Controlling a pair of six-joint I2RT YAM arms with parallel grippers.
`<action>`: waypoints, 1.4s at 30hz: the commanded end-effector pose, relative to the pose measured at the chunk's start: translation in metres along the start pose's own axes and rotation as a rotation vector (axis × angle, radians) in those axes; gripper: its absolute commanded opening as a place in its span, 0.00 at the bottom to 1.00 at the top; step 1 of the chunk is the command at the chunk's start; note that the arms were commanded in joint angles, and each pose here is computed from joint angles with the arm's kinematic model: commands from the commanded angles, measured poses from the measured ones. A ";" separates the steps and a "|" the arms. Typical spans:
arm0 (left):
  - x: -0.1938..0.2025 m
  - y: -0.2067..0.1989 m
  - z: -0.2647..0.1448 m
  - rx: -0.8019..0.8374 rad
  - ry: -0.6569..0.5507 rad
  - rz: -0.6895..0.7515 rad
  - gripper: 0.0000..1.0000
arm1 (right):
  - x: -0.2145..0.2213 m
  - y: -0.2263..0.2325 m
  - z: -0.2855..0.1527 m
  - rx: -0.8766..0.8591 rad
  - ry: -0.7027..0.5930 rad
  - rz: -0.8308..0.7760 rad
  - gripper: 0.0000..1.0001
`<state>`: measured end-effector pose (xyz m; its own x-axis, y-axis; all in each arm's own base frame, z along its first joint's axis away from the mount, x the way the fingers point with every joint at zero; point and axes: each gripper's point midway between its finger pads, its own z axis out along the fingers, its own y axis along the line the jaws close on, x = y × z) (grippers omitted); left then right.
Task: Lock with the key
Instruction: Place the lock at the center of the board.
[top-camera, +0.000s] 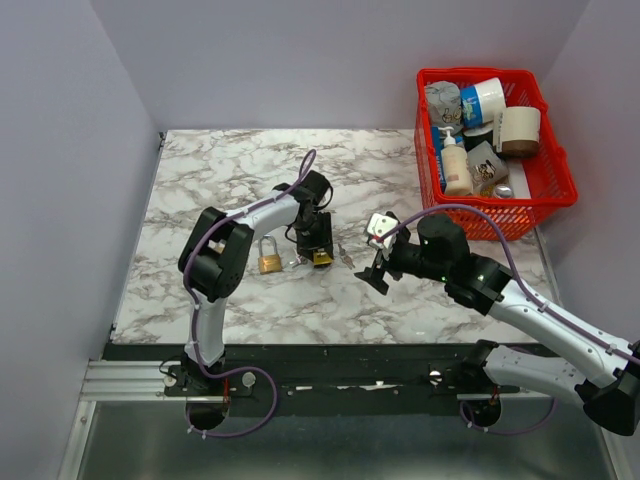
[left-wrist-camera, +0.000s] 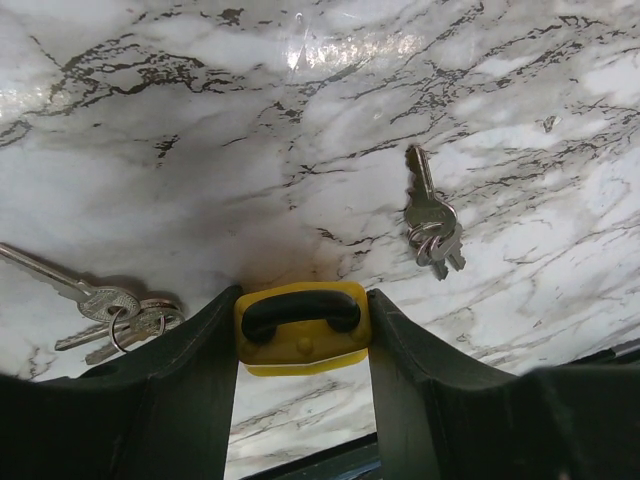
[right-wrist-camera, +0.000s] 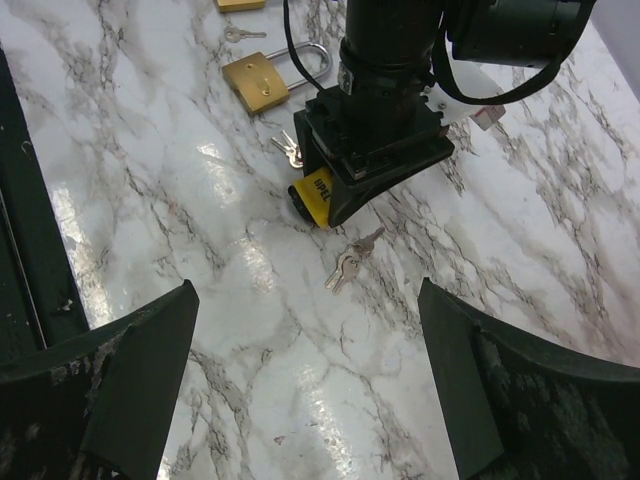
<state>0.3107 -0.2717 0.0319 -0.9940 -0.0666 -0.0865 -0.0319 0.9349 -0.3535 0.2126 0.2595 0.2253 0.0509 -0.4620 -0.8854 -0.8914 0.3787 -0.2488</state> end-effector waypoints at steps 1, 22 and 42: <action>-0.001 0.004 0.006 -0.047 0.005 -0.020 0.13 | -0.012 -0.006 -0.006 0.018 -0.023 0.006 1.00; -0.003 0.007 0.007 -0.070 -0.011 -0.021 0.66 | -0.014 -0.008 -0.004 0.019 -0.025 0.009 1.00; -0.055 -0.034 -0.144 0.061 -0.473 0.188 0.99 | -0.052 -0.025 -0.019 0.089 -0.105 0.078 1.00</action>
<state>0.3339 -0.2646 0.1087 -0.9401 -0.0655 -0.3345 0.0629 0.9312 -0.3591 0.2171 0.2626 0.2545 0.0396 -0.4018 -0.9149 -0.8788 0.4217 -0.2233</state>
